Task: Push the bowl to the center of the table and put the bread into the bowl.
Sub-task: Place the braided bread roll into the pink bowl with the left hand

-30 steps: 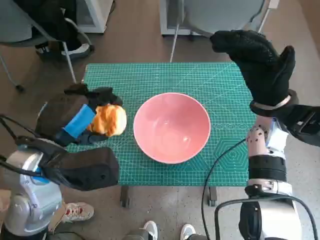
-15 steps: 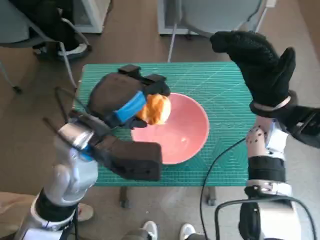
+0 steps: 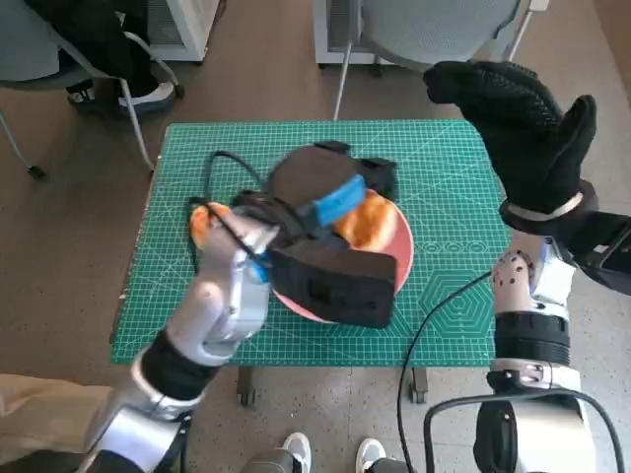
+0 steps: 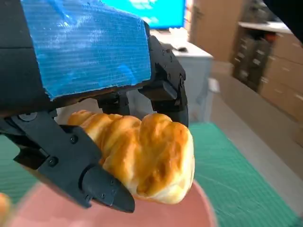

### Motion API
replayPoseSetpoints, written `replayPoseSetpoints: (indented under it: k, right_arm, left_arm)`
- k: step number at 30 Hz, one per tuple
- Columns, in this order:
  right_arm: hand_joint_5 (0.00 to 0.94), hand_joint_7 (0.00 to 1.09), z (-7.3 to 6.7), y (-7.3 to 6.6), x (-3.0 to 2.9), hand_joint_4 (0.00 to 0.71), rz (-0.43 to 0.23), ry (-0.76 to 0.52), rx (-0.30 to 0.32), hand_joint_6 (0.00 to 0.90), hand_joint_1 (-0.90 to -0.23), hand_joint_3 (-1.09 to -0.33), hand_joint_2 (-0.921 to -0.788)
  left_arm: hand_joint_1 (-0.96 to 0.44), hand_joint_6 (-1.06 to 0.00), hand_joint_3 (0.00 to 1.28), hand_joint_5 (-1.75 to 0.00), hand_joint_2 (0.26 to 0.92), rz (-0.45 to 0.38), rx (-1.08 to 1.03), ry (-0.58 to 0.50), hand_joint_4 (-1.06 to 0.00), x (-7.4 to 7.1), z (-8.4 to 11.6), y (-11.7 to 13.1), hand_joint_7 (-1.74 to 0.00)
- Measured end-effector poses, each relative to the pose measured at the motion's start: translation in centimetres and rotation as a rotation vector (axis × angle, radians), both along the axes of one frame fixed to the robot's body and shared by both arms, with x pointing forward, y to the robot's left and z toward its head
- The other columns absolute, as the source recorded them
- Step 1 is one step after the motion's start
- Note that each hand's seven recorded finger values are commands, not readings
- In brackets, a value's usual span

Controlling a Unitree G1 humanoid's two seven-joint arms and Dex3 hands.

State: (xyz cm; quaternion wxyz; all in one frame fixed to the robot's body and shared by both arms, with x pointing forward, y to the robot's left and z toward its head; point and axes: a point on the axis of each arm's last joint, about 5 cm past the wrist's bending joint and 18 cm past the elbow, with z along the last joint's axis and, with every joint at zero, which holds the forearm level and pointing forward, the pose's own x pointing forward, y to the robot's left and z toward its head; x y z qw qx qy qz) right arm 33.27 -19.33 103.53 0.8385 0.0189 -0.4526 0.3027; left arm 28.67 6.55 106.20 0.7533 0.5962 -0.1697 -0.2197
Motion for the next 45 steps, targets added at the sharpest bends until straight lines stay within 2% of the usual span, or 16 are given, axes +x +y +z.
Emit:
replayPoseSetpoints:
  k: [4, 5, 7, 8, 12, 13, 14, 15, 16, 17, 18, 19, 21, 23, 35, 45]
  right_arm:
    - [0.006, 0.00, -0.2, -0.2, -0.11, 0.339, -0.005, 0.005, 0.001, 0.408, -0.694, -0.784, -0.921]
    - [0.006, 0.00, -0.3, -0.2, -0.14, 0.339, -0.007, 0.008, 0.001, 0.408, -0.693, -0.785, -0.921]
    - [0.005, 0.00, -0.4, -0.3, -0.20, 0.338, -0.012, 0.010, 0.002, 0.407, -0.689, -0.786, -0.921]
    - [0.005, 0.00, -0.4, -0.3, -0.23, 0.338, -0.013, 0.010, 0.002, 0.407, -0.688, -0.786, -0.921]
    - [0.004, 0.00, -0.5, -0.2, -0.27, 0.338, -0.017, 0.013, 0.003, 0.406, -0.683, -0.787, -0.921]
    - [0.004, 0.00, -0.5, -0.3, -0.28, 0.338, -0.018, 0.014, 0.003, 0.406, -0.682, -0.787, -0.921]
    - [0.004, 0.00, -0.5, -0.3, -0.28, 0.338, -0.020, 0.014, 0.003, 0.406, -0.681, -0.787, -0.921]
    - [0.004, 0.00, -0.5, -0.3, -0.29, 0.338, -0.021, 0.015, 0.003, 0.406, -0.681, -0.787, -0.921]
    - [0.003, 0.00, -0.5, -0.3, -0.29, 0.338, -0.022, 0.015, 0.004, 0.406, -0.680, -0.788, -0.921]
    - [0.003, 0.00, -0.5, -0.3, -0.29, 0.338, -0.023, 0.015, 0.004, 0.406, -0.680, -0.788, -0.921]
    - [0.003, 0.00, -0.5, -0.3, -0.30, 0.337, -0.023, 0.014, 0.004, 0.405, -0.680, -0.788, -0.921]
    - [0.003, 0.00, -0.4, -0.3, -0.30, 0.337, -0.024, 0.014, 0.003, 0.405, -0.679, -0.788, -0.921]
    - [0.002, 0.00, -0.4, -0.3, -0.30, 0.336, -0.023, 0.014, 0.002, 0.405, -0.679, -0.788, -0.921]
    - [0.002, 0.00, -0.4, -0.2, -0.29, 0.336, -0.023, 0.014, 0.001, 0.405, -0.679, -0.788, -0.921]
    - [0.004, 0.00, -0.4, -0.2, -0.28, 0.342, -0.021, 0.015, 0.002, 0.405, -0.675, -0.788, -0.921]
    - [0.010, 0.00, -0.5, -0.2, -0.26, 0.358, -0.018, 0.021, 0.002, 0.406, -0.674, -0.786, -0.921]
  left_arm:
    - [0.00, -0.52, 0.70, -1.47, 0.646, -0.014, 0.011, 0.014, -0.50, 0.2, -0.4, -0.3, -1.41]
    - [0.00, -0.50, 0.66, -1.47, 0.675, -0.016, 0.013, 0.017, -0.49, 0.3, -0.5, -0.4, -1.41]
    - [0.00, -0.45, 0.48, -1.45, 0.792, -0.012, 0.024, 0.030, -0.45, 0.5, -0.7, -0.5, -1.42]
    - [0.00, -0.44, 0.44, -1.45, 0.824, -0.008, 0.031, 0.040, -0.44, 0.7, -0.8, -0.6, -1.42]
    - [0.00, -0.36, 0.38, -1.51, 0.893, 0.010, 0.055, 0.093, -0.36, 1.2, -1.5, -0.6, -1.48]
    - [0.13, -0.33, 0.37, -1.53, 0.903, 0.012, 0.058, 0.111, -0.37, 1.3, -1.7, -0.6, -1.20]
    - [0.17, -0.33, 0.36, -1.53, 0.906, 0.014, 0.062, 0.128, -0.37, 1.4, -1.8, -0.5, -1.06]
    - [0.24, -0.36, 0.35, -1.54, 0.912, 0.017, 0.066, 0.142, -0.37, 1.5, -1.9, -0.5, -0.84]
    - [0.16, -0.34, 0.32, -1.11, 0.890, 0.021, 0.071, 0.154, -0.28, 1.6, -2.0, -0.5, -0.65]
    - [0.13, -0.34, 0.31, -0.92, 0.886, 0.023, 0.075, 0.162, -0.27, 1.6, -2.1, -0.4, -0.56]
    - [0.09, -0.35, 0.27, -0.60, 0.885, 0.026, 0.083, 0.170, -0.27, 1.6, -2.1, -0.4, -0.42]
    - [0.05, -0.35, 0.25, -0.39, 0.886, 0.028, 0.090, 0.176, -0.26, 1.7, -2.2, -0.4, -0.32]
    - [-0.01, -0.36, 0.19, -0.16, 0.902, 0.032, 0.105, 0.185, -0.25, 1.7, -2.2, -0.3, -0.19]
    - [-0.03, -0.36, 0.16, -0.08, 0.909, 0.035, 0.113, 0.188, -0.25, 1.7, -2.2, -0.3, -0.14]
    - [-0.21, -0.35, 0.05, 0.00, 0.850, 0.061, 0.094, 0.158, -0.20, 1.4, -1.8, -0.1, -0.06]
    - [-0.24, -0.33, 0.03, 0.00, 0.852, 0.091, 0.101, 0.131, -0.16, 1.4, -1.6, 0.1, -0.04]
